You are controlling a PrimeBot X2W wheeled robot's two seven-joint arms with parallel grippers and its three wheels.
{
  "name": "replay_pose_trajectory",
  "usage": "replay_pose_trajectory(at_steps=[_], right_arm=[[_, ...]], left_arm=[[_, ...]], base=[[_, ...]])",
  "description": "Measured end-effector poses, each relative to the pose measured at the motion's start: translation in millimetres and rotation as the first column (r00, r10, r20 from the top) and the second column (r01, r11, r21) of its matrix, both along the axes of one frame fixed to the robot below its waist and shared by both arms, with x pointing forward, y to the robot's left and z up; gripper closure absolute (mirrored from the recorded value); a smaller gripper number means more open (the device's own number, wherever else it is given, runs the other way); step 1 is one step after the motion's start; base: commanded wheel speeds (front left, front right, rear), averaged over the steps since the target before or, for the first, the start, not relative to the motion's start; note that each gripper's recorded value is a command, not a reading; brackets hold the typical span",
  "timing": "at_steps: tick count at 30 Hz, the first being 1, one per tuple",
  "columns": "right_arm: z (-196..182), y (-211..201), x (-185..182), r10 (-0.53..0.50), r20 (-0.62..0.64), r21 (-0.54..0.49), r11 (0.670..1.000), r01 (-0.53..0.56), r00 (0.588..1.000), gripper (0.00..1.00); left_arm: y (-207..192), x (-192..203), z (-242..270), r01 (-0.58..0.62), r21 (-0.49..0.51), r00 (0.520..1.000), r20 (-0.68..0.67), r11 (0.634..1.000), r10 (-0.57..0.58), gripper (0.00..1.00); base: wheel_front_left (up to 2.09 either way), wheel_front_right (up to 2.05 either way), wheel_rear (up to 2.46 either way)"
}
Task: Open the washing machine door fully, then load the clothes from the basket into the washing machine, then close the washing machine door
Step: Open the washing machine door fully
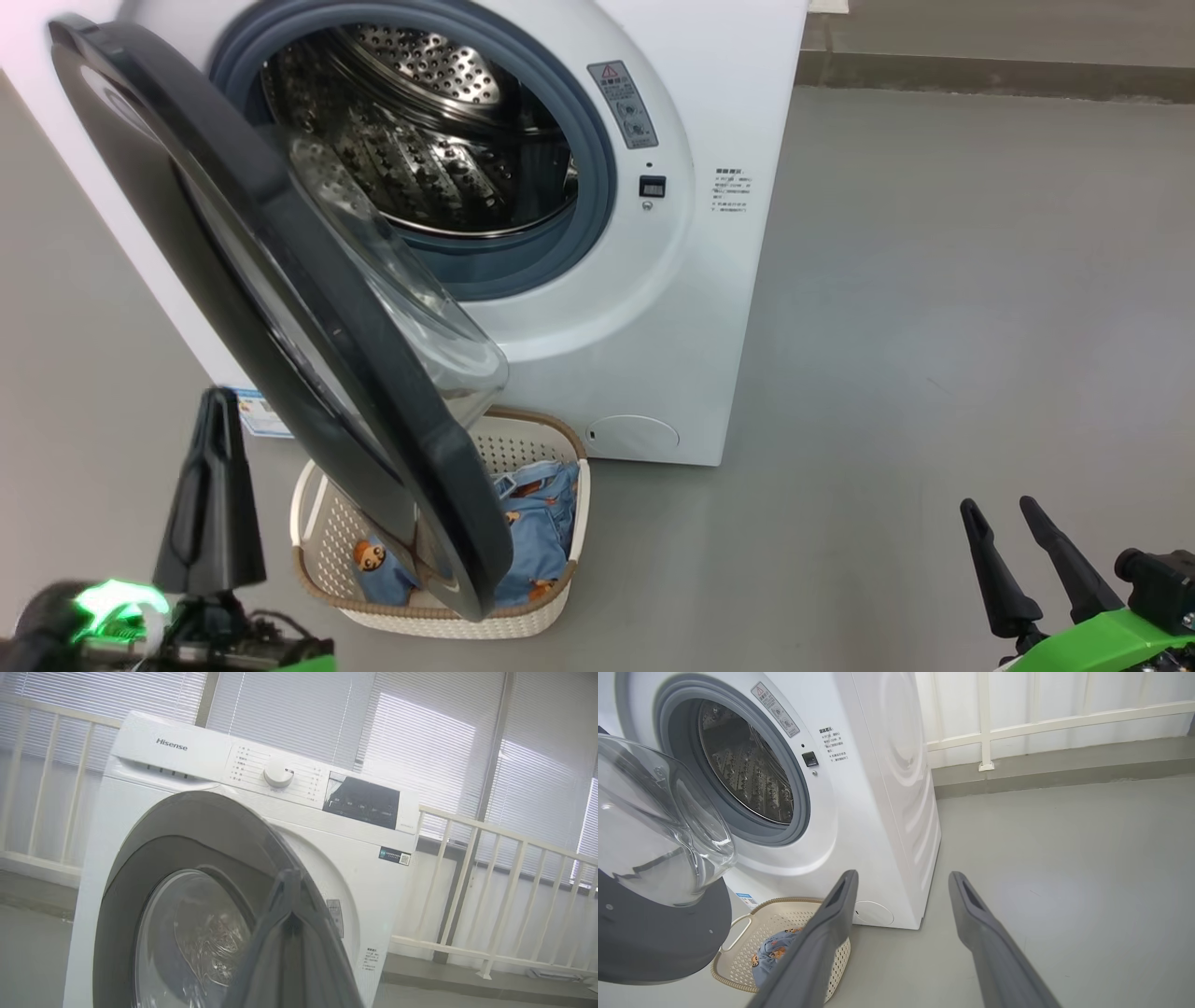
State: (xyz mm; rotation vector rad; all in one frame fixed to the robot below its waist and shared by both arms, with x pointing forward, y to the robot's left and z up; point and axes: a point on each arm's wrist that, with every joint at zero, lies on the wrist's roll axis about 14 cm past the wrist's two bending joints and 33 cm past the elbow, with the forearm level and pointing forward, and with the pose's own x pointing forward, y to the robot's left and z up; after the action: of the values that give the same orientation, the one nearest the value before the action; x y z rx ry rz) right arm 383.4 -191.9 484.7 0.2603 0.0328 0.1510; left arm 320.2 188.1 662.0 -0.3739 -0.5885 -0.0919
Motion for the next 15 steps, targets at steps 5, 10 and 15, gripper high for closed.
replay_pose_trajectory(at_steps=[5,10,15], right_arm=[[1.1,-0.1,-1.2,-0.003,0.004,0.004,1.0,0.003,1.0,0.0],[1.8,-2.6,-2.4,-0.01,0.006,0.004,1.0,0.01,1.0,0.0],[-0.1,-4.1,-6.4,-0.014,0.0,0.004,1.0,0.014,1.0,0.0]], left_arm=[[-39.5,-13.5,34.1,0.124,0.013,0.985,0.117,0.992,-0.125,1.0],[-97.5,-16.9,23.7,0.291,0.05,0.952,0.08,0.955,-0.294,1.0],[-133.1,-7.1,-19.8,0.395,0.041,0.917,-0.066,0.918,-0.392,1.0]], base=[[0.0,0.0,0.0],[0.0,0.0,0.0],[0.0,0.0,0.0]])
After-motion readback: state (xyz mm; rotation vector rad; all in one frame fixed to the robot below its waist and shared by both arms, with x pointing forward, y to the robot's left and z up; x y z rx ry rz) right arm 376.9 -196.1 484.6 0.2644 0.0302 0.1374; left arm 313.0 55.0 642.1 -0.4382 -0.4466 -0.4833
